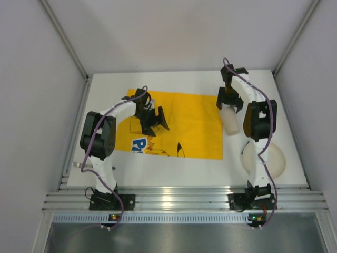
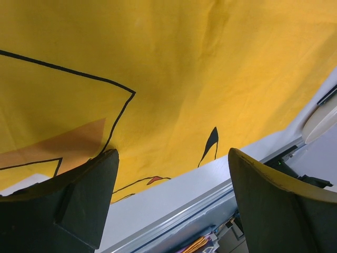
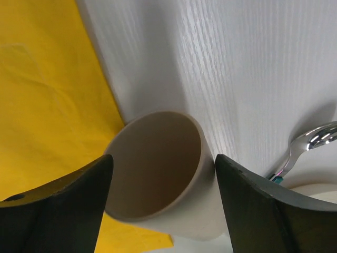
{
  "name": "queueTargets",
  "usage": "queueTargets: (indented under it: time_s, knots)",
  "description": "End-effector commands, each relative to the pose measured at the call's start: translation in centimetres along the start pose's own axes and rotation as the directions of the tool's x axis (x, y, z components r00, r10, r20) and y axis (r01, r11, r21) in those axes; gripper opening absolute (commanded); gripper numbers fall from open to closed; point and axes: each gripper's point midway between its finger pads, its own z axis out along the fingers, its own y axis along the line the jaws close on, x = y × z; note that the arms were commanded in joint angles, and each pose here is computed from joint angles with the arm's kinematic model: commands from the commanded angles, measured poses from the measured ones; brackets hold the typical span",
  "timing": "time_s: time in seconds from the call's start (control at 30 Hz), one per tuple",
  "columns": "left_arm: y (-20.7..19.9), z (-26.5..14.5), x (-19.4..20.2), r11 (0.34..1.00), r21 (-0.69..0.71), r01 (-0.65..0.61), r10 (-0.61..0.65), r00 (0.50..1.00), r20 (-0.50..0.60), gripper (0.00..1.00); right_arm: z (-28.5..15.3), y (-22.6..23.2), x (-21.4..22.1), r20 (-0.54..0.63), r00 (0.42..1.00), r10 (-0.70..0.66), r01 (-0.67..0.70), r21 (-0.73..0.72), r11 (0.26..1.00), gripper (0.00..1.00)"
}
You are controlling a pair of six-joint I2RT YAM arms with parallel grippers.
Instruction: Set the dinner table for one person
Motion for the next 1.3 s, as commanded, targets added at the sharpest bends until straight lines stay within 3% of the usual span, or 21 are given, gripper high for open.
queueTargets:
  time_s: [0.0,0.07,0.17,0.2,0.3,0.63,0.9,1.1,1.27]
  knots:
    - [-1.1,-0.9,-0.8,0.998,0.044,-0.044,0.042,0.998,0.042,0.9,-2.7,-1.7,1.6,0.003,1.0,-0.018,0.018,0.014,1.0,0.76]
    - [-1.1,-0.8,-0.7,0.998,0.046,-0.044,0.042,0.998,0.038,0.9,-2.6,-1.9,2.5,-0.011,1.0,-0.021,0.021,0.013,1.0,0.69]
    - [-1.0,-0.6,-0.7,0.998,0.046,-0.045,0.043,0.999,0.033,0.9,-2.7,-2.2,2.9,-0.018,1.0,-0.021,0.022,0.017,1.0,0.43]
    - [-1.0,-0.5,-0.7,0.998,0.046,-0.044,0.043,0.999,0.032,0.9,-2.9,-2.3,2.9,-0.017,1.0,-0.021,0.021,0.016,1.0,0.25]
    - [-0.9,-0.4,-0.8,0.998,0.044,-0.046,0.045,0.999,0.028,0.9,-3.8,-2.4,3.0,-0.017,1.0,-0.026,0.026,0.007,1.0,0.0]
    - [-0.5,-0.1,-1.0,0.998,0.028,-0.055,0.054,0.998,0.022,0.89,-9.1,-3.5,2.4,0.04,0.999,-0.027,0.028,-0.019,0.999,0.0]
    - [-0.6,-1.6,-2.3,0.998,0.001,-0.061,0.061,0.995,0.08,0.89,-15.3,-3.0,0.5,0.212,0.977,0.035,-0.003,-0.146,0.989,0.0]
    - [-1.0,-3.0,-3.2,0.998,-0.019,-0.064,0.066,0.989,0.131,0.91,-17.9,-1.1,-0.1,0.411,0.902,0.132,0.003,-0.312,0.95,0.0]
    - [-1.2,-4.4,-3.6,0.997,-0.04,-0.068,0.075,0.979,0.19,0.93,-17.8,2.0,0.0,0.483,0.861,0.159,0.065,-0.415,0.908,0.0]
